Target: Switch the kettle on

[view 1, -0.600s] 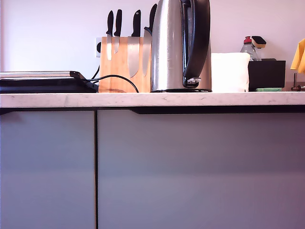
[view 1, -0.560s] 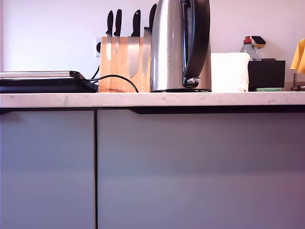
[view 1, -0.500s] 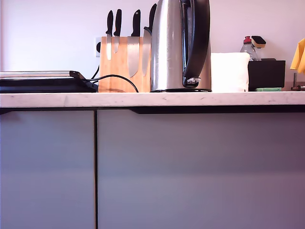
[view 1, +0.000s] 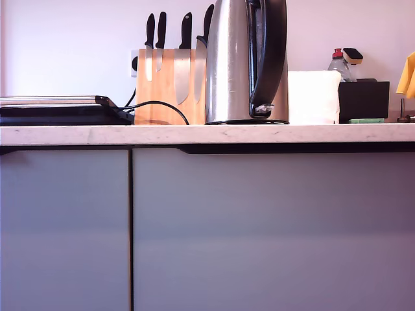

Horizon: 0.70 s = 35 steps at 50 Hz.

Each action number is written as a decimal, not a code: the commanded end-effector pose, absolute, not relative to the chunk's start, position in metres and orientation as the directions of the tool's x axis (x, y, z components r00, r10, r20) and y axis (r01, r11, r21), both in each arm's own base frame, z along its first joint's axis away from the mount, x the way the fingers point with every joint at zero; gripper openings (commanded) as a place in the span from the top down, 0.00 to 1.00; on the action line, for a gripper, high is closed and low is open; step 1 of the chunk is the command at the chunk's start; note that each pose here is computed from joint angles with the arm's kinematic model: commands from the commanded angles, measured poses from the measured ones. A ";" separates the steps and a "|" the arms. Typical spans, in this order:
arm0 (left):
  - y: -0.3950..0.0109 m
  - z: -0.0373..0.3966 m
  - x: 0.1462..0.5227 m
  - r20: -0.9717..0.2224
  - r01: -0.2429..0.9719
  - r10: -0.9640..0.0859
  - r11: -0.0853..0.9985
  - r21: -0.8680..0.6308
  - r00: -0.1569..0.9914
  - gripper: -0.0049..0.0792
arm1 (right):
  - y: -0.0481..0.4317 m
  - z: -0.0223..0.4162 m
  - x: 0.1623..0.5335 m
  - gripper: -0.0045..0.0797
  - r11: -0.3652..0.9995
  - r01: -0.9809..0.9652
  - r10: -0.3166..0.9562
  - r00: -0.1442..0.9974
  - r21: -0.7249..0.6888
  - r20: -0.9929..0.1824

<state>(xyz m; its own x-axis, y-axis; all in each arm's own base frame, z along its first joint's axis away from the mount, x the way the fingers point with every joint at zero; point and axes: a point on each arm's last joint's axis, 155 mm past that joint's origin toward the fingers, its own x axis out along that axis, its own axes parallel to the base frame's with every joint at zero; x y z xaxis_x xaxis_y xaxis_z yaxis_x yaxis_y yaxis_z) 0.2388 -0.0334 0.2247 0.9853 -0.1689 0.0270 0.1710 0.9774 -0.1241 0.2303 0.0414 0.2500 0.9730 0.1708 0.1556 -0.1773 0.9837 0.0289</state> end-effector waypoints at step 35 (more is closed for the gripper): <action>-0.123 0.264 0.228 0.059 0.619 -0.621 0.760 -0.196 0.781 0.96 | 0.108 0.258 0.229 0.96 0.860 -0.488 0.500 0.864 0.147 -0.054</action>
<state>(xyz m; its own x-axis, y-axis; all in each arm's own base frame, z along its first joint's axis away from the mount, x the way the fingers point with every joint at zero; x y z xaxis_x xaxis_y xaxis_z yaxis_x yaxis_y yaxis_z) 0.2242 -0.1188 0.2653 0.7922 -0.6065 0.0676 0.6071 0.7719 -0.1888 0.2249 0.1023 0.2604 0.8757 0.4821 -0.0265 -0.4745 0.8694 0.1381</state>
